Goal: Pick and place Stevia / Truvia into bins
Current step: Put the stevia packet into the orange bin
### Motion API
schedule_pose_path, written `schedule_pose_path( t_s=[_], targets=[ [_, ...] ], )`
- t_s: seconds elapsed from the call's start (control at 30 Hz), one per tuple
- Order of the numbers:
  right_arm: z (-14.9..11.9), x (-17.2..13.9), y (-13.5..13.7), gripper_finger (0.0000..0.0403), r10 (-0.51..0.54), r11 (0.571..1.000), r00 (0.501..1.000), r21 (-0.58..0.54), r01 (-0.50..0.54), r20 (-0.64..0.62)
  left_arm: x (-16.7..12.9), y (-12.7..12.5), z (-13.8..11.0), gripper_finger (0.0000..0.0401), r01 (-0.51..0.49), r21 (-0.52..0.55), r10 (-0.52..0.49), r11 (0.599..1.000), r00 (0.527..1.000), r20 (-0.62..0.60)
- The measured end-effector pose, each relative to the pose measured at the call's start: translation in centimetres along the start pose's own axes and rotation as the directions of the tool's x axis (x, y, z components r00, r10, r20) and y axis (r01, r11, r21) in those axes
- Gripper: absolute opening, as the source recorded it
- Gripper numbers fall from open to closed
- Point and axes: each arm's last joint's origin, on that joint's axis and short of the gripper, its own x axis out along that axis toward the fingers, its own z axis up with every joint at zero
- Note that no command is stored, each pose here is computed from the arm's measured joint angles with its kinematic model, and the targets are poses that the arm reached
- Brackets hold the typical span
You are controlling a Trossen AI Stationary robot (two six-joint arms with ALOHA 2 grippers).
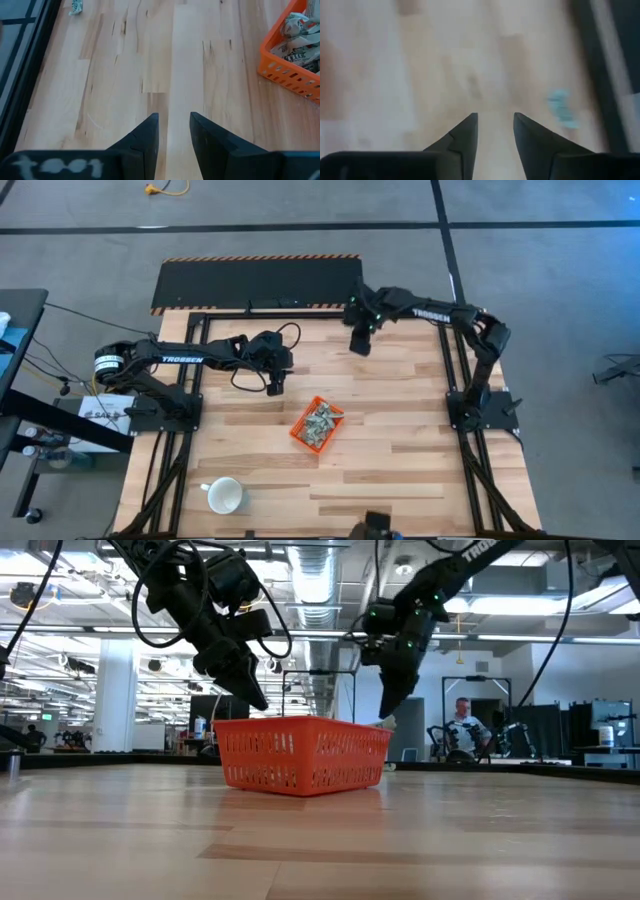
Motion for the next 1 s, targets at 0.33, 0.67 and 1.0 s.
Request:
schedule_pose_path(
  t_s=[0.33, 0.67, 1.0],
  targets=[
    [-2.0, 1.5, -5.8, 0.0176, -0.091, 0.994, 0.994, 0.06, 0.095, -0.061, 0.0, 0.1, 0.4, 0.0099, -0.014, 0.0, 0.014, 1.0, 0.999, 0.042],
    [0.0, 5.7, -8.2, 0.0172, 0.0, 0.996, 0.98, 0.083, 0.017, -0.198, 0.0, 0.1, 0.4, 0.01, -0.011, -0.008, 0.011, 1.0, 0.999, 0.041],
    [0.2, 9.1, -9.4, 0.0158, 0.059, 0.993, 0.951, 0.118, -0.024, -0.303, 0.0, 0.1, 0.4, 0.01, 0.011, -0.006, -0.011, 1.0, 0.999, 0.045]
  ],
)
